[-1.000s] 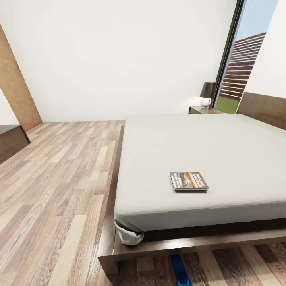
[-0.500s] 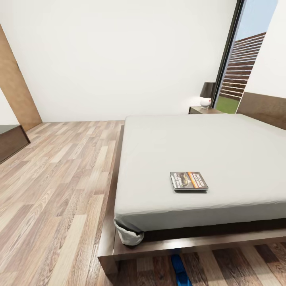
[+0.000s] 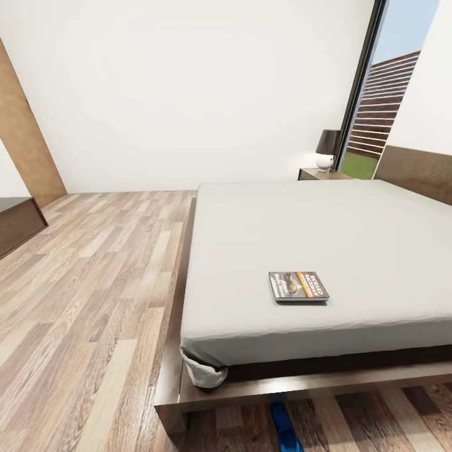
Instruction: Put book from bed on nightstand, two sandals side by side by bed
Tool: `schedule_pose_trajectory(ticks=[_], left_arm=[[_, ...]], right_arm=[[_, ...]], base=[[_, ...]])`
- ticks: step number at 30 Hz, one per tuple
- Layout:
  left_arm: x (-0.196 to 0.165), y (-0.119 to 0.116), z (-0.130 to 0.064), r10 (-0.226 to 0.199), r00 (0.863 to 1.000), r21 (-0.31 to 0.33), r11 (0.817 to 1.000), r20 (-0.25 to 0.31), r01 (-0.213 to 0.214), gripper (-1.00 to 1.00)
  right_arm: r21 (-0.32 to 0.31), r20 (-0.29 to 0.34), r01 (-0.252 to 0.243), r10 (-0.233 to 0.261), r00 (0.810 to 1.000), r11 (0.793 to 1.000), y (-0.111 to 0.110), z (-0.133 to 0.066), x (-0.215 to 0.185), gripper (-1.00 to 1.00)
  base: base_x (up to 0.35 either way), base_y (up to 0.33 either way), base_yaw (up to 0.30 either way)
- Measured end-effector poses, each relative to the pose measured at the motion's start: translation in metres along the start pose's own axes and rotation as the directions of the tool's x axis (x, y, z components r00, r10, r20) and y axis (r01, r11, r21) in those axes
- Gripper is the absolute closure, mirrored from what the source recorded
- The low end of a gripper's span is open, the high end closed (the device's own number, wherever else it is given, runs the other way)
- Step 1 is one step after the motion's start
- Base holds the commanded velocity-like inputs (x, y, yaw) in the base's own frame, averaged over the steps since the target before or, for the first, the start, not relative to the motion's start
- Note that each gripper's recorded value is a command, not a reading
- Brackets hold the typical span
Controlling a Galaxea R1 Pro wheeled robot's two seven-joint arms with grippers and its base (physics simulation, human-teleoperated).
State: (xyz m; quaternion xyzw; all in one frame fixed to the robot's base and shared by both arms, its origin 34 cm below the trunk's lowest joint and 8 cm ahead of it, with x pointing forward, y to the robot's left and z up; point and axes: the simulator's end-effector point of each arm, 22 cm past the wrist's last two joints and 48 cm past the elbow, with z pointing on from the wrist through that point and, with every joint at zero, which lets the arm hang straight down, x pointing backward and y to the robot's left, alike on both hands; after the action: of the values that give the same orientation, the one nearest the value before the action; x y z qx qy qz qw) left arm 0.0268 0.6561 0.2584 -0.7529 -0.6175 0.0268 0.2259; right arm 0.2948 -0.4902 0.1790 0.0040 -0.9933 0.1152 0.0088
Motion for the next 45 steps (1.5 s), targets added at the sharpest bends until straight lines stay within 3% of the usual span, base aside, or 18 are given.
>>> schedule_pose_trajectory(ticks=[4, 7, 10, 15, 16, 19, 23, 27, 32, 45], left_arm=[[0.003, -0.003, 0.0, 0.037, 0.999, 0.018, 0.999, -0.012, -0.036, 1.0], [0.007, -0.007, 0.0, 0.105, 0.994, 0.04, 0.994, -0.03, -0.104, 1.0], [0.009, -0.008, 0.0, 0.137, 0.99, 0.049, 0.99, -0.044, -0.135, 1.0], [0.031, -0.005, -0.002, 0.131, 0.98, 0.051, 0.991, -0.147, -0.125, 1.0], [0.037, -0.004, -0.003, 0.126, 0.976, 0.05, 0.992, -0.176, -0.119, 1.0], [0.069, 0.0, -0.011, 0.111, 0.941, 0.043, 0.994, -0.321, -0.103, 1.0], [0.084, 0.005, -0.017, 0.105, 0.914, 0.028, 0.994, -0.392, -0.102, 1.0], [0.086, 0.021, -0.019, 0.102, 0.906, -0.036, 0.991, -0.41, -0.127, 1.0], [0.084, 0.033, -0.019, 0.103, 0.907, -0.088, 0.985, -0.408, -0.151, 1.0], [0.083, 0.035, -0.019, 0.124, 0.904, -0.091, 0.98, -0.409, -0.175, 1.0]], right_arm=[[0.001, -0.002, 0.0, 0.0, 1.0, 1.0, 0.0, 0.0, 0.001, -1.0], [0.0, -0.003, 0.001, -0.001, 1.0, 1.0, 0.0, 0.0, 0.001, -1.0], [-0.001, -0.003, 0.001, -0.001, 1.0, 1.0, 0.001, 0.0, 0.001, -1.0], [-0.001, -0.003, 0.002, -0.002, 1.0, 1.0, 0.001, 0.0, 0.001, -1.0], [-0.001, -0.003, 0.002, -0.002, 1.0, 1.0, 0.001, 0.0, 0.001, -1.0], [-0.001, -0.003, 0.002, -0.002, 1.0, 1.0, 0.001, 0.0, 0.001, -1.0], [-0.001, -0.003, 0.002, -0.002, 1.0, 1.0, 0.001, 0.0, 0.001, -1.0], [-0.001, -0.004, 0.003, -0.003, 1.0, 1.0, 0.001, 0.0, 0.002, -1.0], [-0.003, -0.003, 0.004, -0.004, 1.0, 1.0, 0.003, 0.0, 0.001, -1.0], [-0.002, -0.002, 0.005, -0.005, 1.0, 1.0, 0.002, 0.0, 0.001, -1.0]], base=[[0.0, 0.0, 0.0], [0.0, 0.0, 0.0], [0.0, 0.0, 0.0], [0.0, 0.0, 0.0], [0.0, 0.0, 0.0], [0.0, 0.0, 0.0], [0.0, 0.0, 0.0], [0.0, 0.0, 0.0], [0.0, 0.0, 0.0], [0.0, 0.0, 0.0]])
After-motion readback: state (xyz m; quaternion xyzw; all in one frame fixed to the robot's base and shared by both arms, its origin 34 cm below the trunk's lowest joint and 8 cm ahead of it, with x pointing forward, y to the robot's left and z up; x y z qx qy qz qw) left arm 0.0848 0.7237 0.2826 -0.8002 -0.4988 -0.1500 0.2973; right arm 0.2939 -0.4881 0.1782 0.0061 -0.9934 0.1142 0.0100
